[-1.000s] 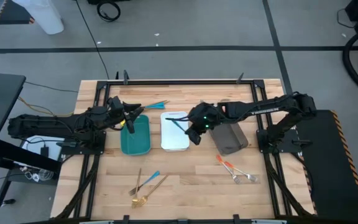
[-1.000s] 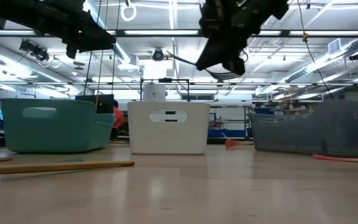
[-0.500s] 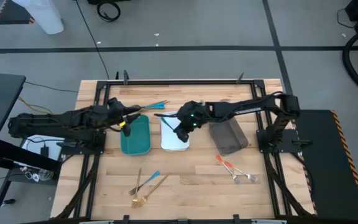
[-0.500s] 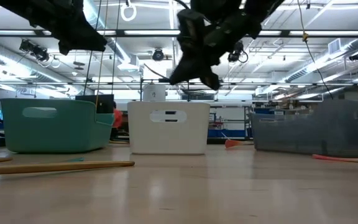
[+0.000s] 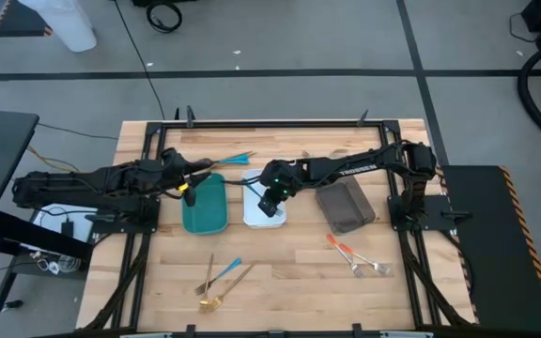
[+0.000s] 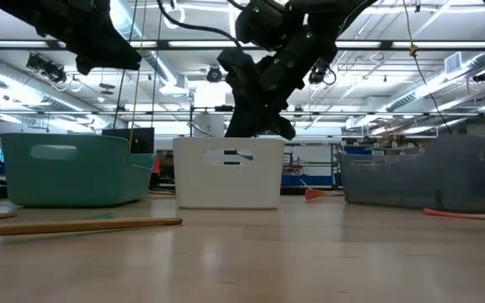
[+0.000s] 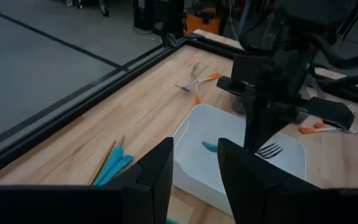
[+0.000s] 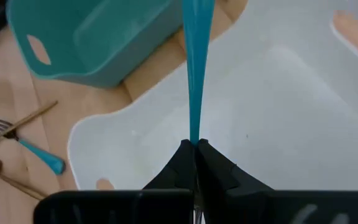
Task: Sort silverware by color (type)
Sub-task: Put the blue fork into the white bin, then put the gold fork into the black bin
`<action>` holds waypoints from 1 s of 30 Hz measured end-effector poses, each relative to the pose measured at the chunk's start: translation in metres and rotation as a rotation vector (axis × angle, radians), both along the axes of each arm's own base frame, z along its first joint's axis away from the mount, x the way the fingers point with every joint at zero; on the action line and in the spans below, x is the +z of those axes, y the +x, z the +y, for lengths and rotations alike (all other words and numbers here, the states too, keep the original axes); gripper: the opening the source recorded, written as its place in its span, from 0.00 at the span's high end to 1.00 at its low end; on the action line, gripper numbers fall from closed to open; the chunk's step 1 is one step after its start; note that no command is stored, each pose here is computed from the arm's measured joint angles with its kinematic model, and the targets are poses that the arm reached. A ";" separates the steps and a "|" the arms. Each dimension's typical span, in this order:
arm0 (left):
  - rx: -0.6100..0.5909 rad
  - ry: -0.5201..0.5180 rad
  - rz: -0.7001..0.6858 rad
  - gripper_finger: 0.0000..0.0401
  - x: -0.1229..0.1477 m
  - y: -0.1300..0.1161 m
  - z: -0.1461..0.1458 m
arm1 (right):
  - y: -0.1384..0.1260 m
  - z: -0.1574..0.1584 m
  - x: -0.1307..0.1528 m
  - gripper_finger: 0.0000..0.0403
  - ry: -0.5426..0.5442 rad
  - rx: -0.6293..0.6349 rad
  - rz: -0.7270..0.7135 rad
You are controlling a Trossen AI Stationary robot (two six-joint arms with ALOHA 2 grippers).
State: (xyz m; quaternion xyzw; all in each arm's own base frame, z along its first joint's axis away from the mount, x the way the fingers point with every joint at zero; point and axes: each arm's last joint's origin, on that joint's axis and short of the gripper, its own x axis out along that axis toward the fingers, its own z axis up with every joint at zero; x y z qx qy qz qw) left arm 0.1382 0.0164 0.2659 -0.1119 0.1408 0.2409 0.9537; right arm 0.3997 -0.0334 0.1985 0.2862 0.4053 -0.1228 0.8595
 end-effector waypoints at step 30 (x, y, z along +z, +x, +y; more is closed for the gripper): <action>-0.173 -0.015 0.040 0.66 -0.003 0.001 -0.005 | -0.009 -0.021 0.011 0.64 0.081 -0.041 0.002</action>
